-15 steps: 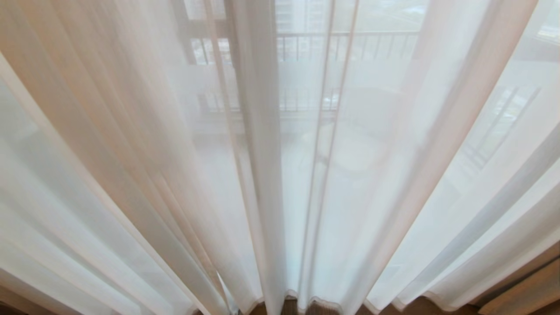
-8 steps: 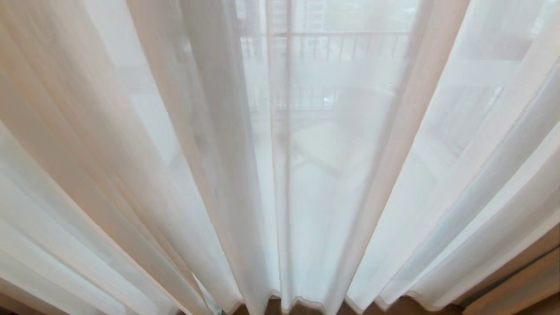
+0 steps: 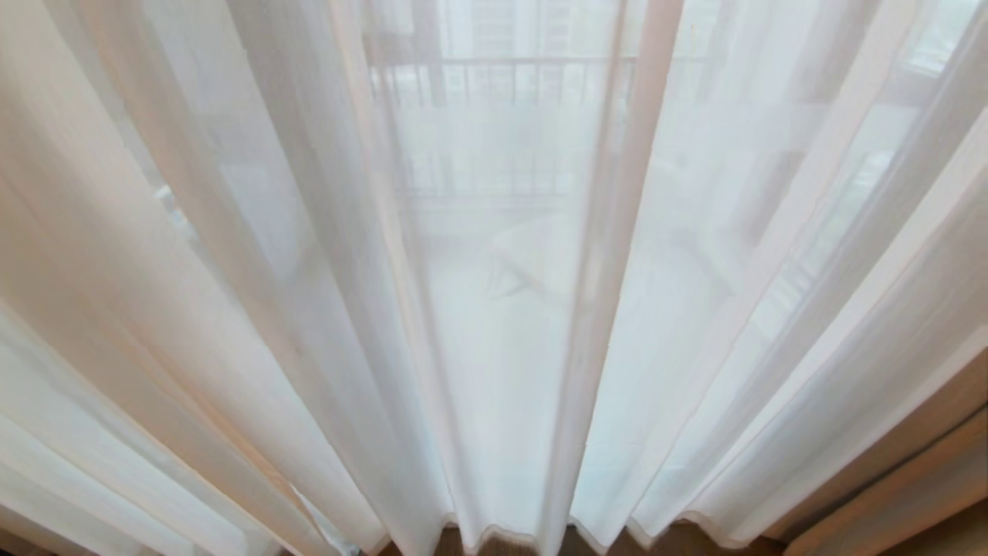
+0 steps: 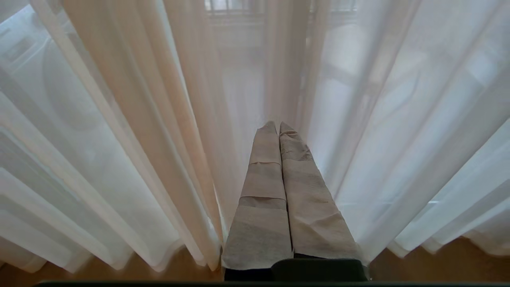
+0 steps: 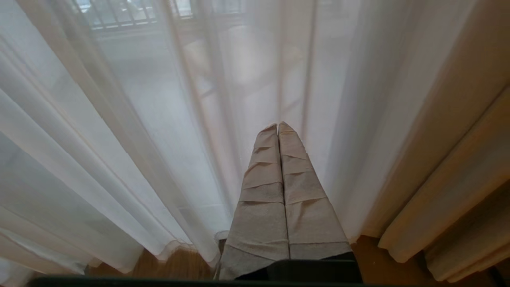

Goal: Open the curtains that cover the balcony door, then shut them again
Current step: Close the outer curtains on both sides

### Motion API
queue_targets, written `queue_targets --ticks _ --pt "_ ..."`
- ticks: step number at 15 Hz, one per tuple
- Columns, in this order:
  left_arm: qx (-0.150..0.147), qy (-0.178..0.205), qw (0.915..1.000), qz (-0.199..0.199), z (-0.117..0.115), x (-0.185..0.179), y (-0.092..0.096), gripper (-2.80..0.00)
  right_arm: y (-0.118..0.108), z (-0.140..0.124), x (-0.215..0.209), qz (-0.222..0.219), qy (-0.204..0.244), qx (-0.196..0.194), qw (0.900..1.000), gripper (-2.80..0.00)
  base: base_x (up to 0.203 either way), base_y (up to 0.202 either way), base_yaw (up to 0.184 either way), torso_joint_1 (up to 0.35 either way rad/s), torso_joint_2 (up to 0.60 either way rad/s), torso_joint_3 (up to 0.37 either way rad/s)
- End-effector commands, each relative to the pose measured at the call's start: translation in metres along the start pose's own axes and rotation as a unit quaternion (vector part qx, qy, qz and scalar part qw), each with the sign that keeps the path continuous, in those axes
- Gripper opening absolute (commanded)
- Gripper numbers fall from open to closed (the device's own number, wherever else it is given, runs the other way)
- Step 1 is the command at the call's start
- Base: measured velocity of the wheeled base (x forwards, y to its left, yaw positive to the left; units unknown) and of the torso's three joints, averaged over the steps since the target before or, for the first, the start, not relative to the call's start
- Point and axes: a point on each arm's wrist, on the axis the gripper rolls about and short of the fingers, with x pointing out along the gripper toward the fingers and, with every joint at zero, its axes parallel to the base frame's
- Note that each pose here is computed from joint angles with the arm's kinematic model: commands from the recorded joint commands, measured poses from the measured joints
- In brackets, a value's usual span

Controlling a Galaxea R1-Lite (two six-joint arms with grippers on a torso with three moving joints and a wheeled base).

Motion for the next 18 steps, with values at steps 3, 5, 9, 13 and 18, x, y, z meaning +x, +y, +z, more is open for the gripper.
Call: queue_targets --ticks 3,5,9,13,18 --pt "0.000 -0.001 1.0000 0.001 -0.0001 0.0001 0.0000 -2.80 0.0000 0.0001 0.0000 0.000 0.000 0.001 1.000 -2.80 0.000 -0.190 0.000 0.005 0.00 0.002" --pt "0.000 -0.001 1.0000 0.001 -0.0001 0.0001 0.0000 -2.80 0.0000 0.0001 0.0000 0.000 0.000 0.001 1.000 -2.80 0.000 -0.191 0.001 0.002 0.00 0.000" --pt "0.001 -0.001 1.0000 0.001 -0.0001 0.0001 0.0000 -2.80 0.0000 0.0001 0.0000 -0.001 0.000 0.001 1.000 -2.80 0.000 -0.193 0.004 -0.002 0.00 0.002" --pt "0.002 -0.001 1.0000 0.001 -0.0004 0.0002 0.0001 -2.80 0.0000 0.0001 0.0000 0.000 0.000 0.001 1.000 -2.80 0.000 -0.194 0.000 0.005 0.00 0.004" --pt "0.002 -0.001 1.0000 0.001 -0.0004 0.0002 0.0001 -2.80 0.0000 0.0001 0.0000 0.000 0.000 0.001 1.000 -2.80 0.000 -0.192 0.000 0.000 0.00 0.002"
